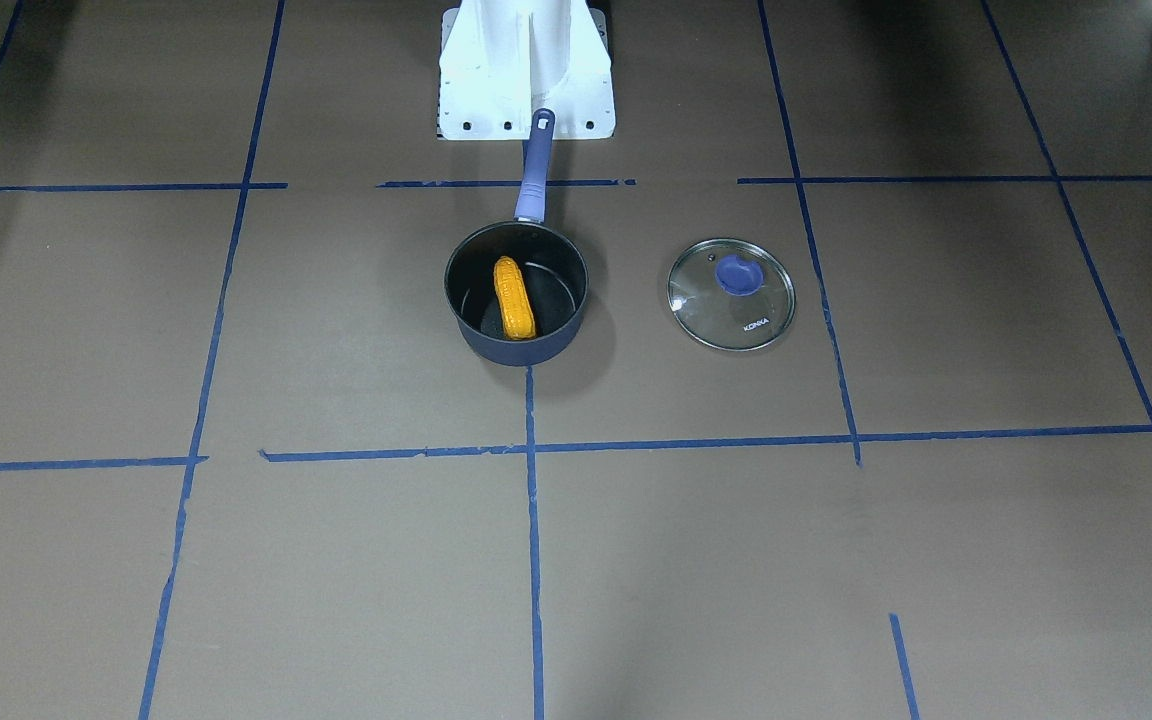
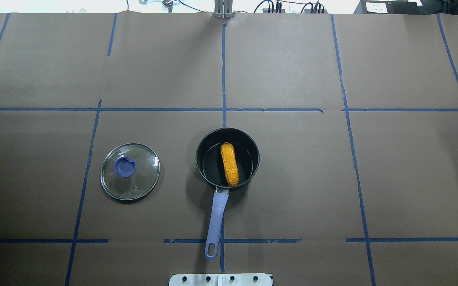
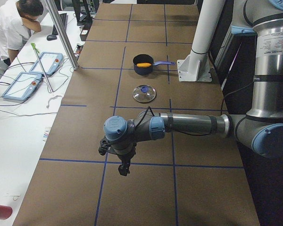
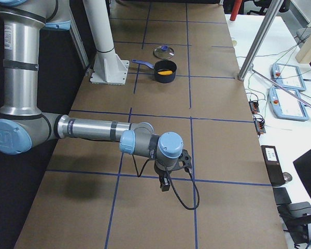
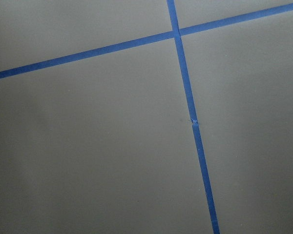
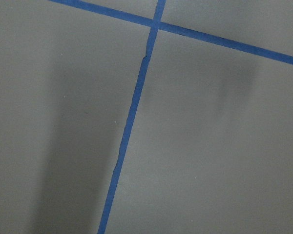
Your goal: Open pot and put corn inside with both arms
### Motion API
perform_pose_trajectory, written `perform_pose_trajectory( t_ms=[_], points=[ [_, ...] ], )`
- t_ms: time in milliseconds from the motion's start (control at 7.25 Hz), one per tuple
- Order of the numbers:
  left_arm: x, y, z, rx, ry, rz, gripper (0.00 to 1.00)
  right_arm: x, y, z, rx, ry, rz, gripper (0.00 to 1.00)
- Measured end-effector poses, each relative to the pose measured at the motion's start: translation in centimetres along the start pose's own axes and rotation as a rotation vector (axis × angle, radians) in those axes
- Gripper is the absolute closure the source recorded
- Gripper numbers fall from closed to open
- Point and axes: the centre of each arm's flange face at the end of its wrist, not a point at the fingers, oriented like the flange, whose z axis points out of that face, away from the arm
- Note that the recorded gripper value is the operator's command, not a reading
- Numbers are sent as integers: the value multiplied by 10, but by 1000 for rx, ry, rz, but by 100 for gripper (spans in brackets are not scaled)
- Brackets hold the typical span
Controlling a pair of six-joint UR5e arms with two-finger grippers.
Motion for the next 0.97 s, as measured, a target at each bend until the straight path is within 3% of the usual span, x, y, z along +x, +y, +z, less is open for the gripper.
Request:
perform_pose_trajectory(
  t_ms=[966],
  points=[
    [-2, 1, 3, -6, 1, -4, 0, -2, -2, -3, 7, -2, -6, 0]
  ],
)
